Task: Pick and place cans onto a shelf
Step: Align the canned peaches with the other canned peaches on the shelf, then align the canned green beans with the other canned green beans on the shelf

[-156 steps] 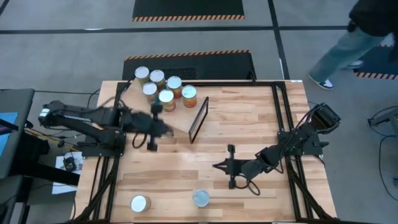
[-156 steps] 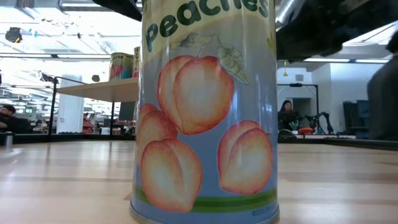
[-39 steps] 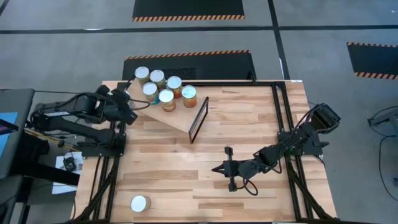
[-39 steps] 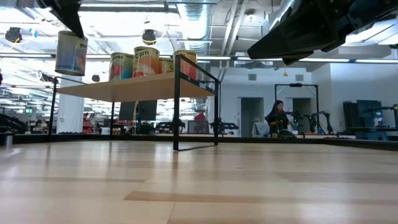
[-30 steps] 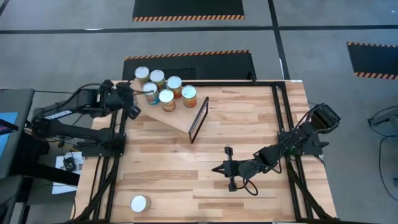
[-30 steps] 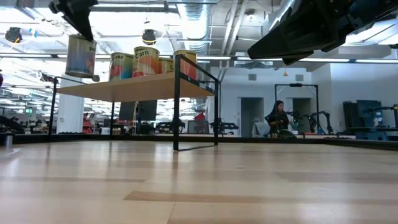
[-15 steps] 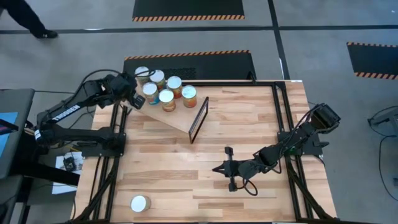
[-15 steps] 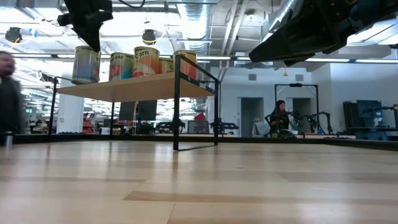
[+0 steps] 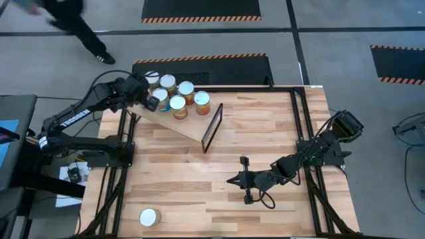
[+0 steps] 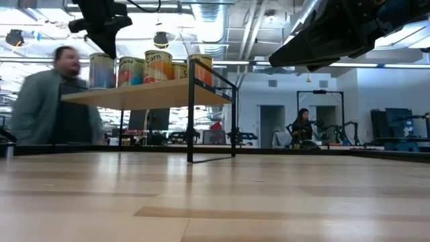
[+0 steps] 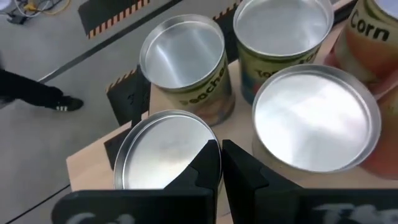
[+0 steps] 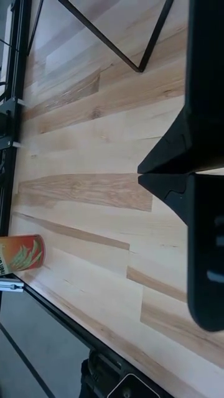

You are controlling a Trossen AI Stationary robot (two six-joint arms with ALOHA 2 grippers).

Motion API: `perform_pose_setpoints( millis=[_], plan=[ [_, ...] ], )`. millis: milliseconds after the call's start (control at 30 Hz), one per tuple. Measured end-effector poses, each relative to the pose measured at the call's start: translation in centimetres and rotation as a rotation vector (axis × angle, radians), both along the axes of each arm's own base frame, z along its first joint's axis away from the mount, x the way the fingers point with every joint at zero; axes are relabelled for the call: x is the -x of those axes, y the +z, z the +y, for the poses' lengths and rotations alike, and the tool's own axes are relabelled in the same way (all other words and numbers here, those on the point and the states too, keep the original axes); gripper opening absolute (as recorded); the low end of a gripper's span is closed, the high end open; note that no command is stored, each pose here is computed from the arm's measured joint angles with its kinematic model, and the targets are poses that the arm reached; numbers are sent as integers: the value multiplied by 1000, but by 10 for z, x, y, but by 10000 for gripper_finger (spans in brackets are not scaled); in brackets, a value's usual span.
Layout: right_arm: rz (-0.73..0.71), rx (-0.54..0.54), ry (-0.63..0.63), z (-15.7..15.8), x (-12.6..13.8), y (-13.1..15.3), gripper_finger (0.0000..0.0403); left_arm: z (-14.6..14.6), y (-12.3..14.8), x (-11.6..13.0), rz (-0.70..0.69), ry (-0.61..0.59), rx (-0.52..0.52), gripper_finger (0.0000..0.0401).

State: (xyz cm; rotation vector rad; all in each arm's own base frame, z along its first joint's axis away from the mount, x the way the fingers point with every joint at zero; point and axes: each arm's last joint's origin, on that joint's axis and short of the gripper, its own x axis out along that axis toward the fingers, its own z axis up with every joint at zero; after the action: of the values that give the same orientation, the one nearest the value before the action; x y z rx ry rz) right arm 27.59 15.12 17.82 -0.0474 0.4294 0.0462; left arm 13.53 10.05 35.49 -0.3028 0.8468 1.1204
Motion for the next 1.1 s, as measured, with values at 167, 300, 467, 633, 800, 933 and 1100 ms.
perform_pose_setpoints(
  millis=[167,300,467,633,800,933,1100],
  plan=[
    [0,0,0,0,0,0,16,4,-2,-6,3,0,2,5],
    [0,0,1,0,0,0,15,7,-6,-11,29,3,7,5],
    [2,0,1,0,0,0,14,11,-9,-16,45,5,8,5],
    [3,1,1,0,0,0,17,11,-8,-16,41,0,-1,13],
    [5,-2,-1,0,0,0,14,11,-8,-16,45,-3,-2,44],
    [5,-4,-2,0,0,0,15,11,-8,-16,52,-11,-3,66],
    [5,-4,-2,0,0,0,16,7,-4,-11,51,-37,-18,82]
  ],
)
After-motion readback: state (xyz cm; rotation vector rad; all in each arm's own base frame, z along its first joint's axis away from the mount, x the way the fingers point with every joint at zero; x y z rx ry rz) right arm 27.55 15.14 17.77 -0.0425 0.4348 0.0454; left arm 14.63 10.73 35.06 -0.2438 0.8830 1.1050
